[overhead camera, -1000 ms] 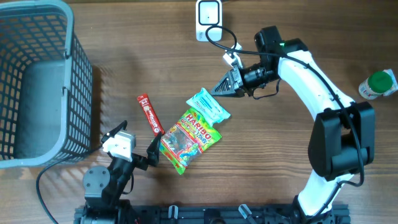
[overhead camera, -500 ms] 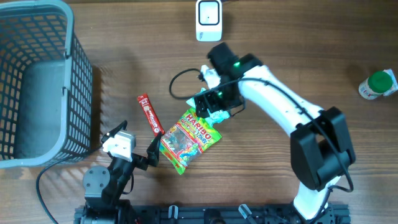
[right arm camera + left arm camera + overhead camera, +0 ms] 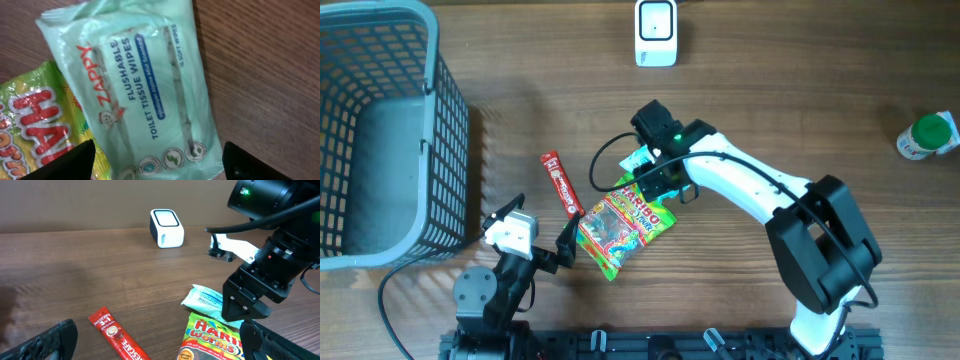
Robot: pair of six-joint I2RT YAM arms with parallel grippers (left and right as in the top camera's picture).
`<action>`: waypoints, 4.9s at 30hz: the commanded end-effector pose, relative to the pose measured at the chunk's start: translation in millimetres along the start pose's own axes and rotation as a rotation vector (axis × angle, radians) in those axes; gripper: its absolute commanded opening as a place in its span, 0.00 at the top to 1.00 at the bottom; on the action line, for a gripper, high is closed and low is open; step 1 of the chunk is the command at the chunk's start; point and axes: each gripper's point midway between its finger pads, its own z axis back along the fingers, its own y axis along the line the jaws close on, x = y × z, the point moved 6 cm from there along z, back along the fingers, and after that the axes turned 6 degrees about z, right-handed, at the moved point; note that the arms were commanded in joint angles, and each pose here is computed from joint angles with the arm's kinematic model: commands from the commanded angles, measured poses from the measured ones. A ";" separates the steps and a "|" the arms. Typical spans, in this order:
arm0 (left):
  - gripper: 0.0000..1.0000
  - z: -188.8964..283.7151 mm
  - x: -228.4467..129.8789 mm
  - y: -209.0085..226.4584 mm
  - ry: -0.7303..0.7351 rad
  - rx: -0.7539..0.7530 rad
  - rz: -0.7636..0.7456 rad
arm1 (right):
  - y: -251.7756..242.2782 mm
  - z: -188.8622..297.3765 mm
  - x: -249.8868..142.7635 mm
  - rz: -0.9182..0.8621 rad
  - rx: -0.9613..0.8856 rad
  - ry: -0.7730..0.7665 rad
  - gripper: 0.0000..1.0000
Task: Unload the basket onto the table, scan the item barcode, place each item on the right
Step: 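Hold the wipes pack's barcode in front of the scanner window, then move the wipes pack right and drop it beside the jar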
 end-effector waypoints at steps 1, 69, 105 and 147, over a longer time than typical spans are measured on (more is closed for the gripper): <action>0.00 -0.4 -1.0 0.8 -0.002 0.006 0.009 | 8.6 6.8 0.1 0.038 -0.088 -0.031 0.20; 0.00 -0.4 -1.0 0.8 -0.002 0.006 0.009 | -41.2 90.8 84.1 -0.516 0.575 -0.226 0.95; 0.00 -0.4 -1.0 0.8 -0.002 0.006 0.009 | -164.8 91.0 231.6 -0.370 -0.588 -0.907 0.95; 0.00 -0.4 -1.0 0.8 -0.002 0.006 0.009 | -261.0 142.5 2.8 -0.970 -0.054 -0.165 0.00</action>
